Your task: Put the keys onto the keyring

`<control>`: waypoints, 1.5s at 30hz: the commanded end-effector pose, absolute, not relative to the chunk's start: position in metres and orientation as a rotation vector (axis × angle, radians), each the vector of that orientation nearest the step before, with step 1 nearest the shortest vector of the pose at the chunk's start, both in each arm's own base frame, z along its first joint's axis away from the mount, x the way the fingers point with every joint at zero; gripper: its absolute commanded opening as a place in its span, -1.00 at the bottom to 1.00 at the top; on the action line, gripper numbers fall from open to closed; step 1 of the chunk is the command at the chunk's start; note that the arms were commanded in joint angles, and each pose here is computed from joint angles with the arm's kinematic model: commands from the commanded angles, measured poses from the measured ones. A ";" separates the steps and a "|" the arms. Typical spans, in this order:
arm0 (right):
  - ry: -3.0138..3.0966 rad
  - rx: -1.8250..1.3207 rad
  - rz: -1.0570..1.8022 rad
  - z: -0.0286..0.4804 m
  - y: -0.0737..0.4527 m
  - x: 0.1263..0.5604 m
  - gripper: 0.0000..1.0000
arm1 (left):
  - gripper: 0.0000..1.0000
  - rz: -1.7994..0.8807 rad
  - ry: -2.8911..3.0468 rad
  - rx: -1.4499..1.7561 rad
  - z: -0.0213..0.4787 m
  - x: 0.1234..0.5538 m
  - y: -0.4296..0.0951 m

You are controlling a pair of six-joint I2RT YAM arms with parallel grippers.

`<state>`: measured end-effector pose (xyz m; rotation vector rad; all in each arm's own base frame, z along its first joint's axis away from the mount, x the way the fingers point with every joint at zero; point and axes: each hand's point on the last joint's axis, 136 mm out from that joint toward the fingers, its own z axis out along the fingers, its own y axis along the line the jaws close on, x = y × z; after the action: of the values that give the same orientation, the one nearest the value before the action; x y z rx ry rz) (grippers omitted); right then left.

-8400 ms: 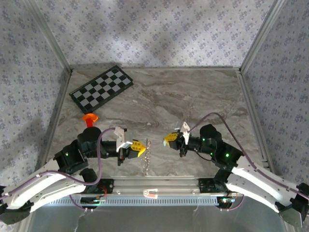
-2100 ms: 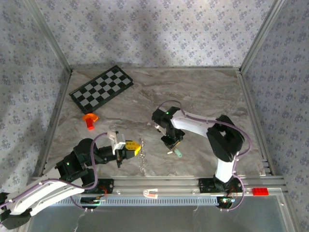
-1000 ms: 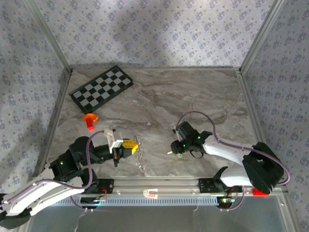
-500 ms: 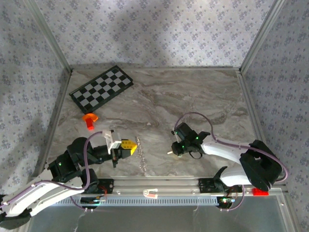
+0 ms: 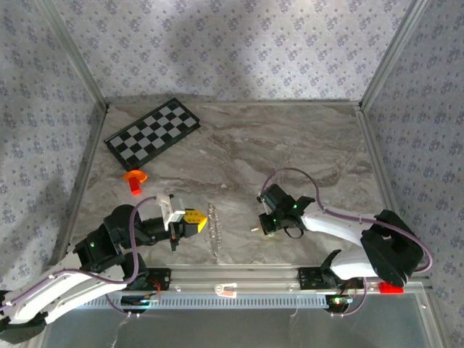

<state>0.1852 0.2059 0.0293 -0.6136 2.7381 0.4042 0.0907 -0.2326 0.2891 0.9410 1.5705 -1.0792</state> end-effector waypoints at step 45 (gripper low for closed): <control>3.231 -0.828 0.028 0.031 0.191 0.140 -0.65 | -1.00 -1.103 1.454 0.900 0.293 0.085 -0.228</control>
<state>0.1310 0.1894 0.0252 -0.8235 3.2726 0.0333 0.0882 -0.2274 0.2706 0.9241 1.5243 -1.0634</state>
